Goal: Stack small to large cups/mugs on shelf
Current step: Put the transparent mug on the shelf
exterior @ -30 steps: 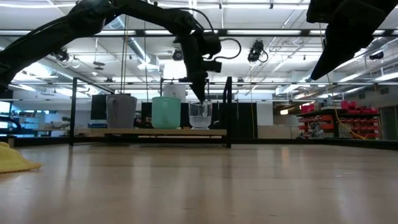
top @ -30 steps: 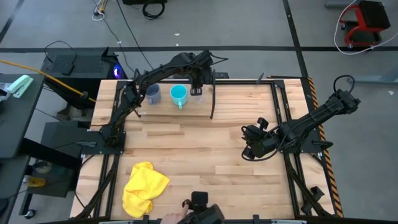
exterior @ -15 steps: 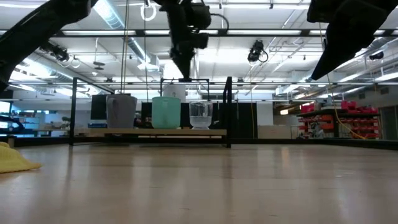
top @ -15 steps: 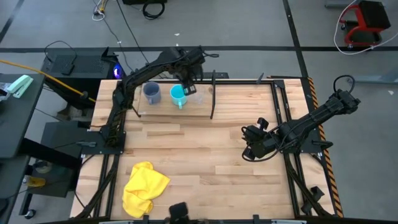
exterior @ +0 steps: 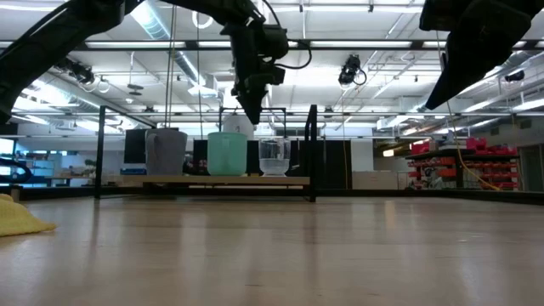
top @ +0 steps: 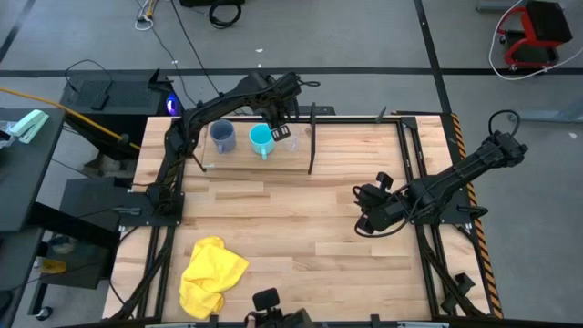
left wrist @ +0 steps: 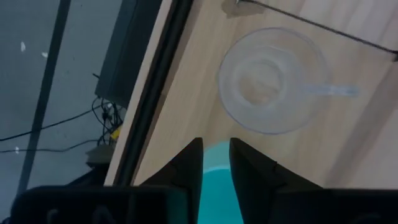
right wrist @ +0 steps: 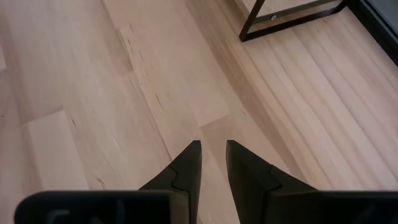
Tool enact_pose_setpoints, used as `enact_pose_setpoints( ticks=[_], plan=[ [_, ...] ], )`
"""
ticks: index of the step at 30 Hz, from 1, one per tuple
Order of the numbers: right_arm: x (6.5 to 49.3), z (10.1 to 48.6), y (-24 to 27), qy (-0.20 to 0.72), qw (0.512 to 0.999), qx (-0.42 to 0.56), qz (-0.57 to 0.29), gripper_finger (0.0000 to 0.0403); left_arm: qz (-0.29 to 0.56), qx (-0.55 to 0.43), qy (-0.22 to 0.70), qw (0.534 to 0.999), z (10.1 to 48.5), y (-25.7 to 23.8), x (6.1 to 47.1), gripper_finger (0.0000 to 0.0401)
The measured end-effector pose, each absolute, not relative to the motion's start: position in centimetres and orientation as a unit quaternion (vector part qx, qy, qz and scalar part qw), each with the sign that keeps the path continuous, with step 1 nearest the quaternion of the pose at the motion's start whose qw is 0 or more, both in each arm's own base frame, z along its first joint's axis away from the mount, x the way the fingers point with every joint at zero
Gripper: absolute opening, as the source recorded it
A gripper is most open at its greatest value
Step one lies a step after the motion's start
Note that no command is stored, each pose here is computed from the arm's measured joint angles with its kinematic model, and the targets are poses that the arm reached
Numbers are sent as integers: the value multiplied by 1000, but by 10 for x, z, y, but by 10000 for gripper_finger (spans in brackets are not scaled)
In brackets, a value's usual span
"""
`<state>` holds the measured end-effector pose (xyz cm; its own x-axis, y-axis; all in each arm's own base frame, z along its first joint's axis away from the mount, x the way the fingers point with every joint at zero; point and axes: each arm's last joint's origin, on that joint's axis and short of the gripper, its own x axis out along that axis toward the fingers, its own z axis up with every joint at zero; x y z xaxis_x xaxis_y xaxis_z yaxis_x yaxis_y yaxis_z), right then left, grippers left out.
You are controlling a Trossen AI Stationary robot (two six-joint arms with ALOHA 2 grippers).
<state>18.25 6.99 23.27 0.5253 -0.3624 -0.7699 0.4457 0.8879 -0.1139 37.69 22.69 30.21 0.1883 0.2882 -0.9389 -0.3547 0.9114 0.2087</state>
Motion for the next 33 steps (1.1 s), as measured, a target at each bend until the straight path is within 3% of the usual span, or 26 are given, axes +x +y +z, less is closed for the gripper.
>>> enact_pose_setpoints(
  ticks=[18, 33],
  plan=[
    [190, 232, 47, 447, 858, 29, -250, 70, 154, -38, 614, 773, 266, 246, 382, 51],
    [191, 232, 45, 450, 857, 34, -249, 66, 154, -19, 595, 788, 267, 249, 387, 44]
  ],
)
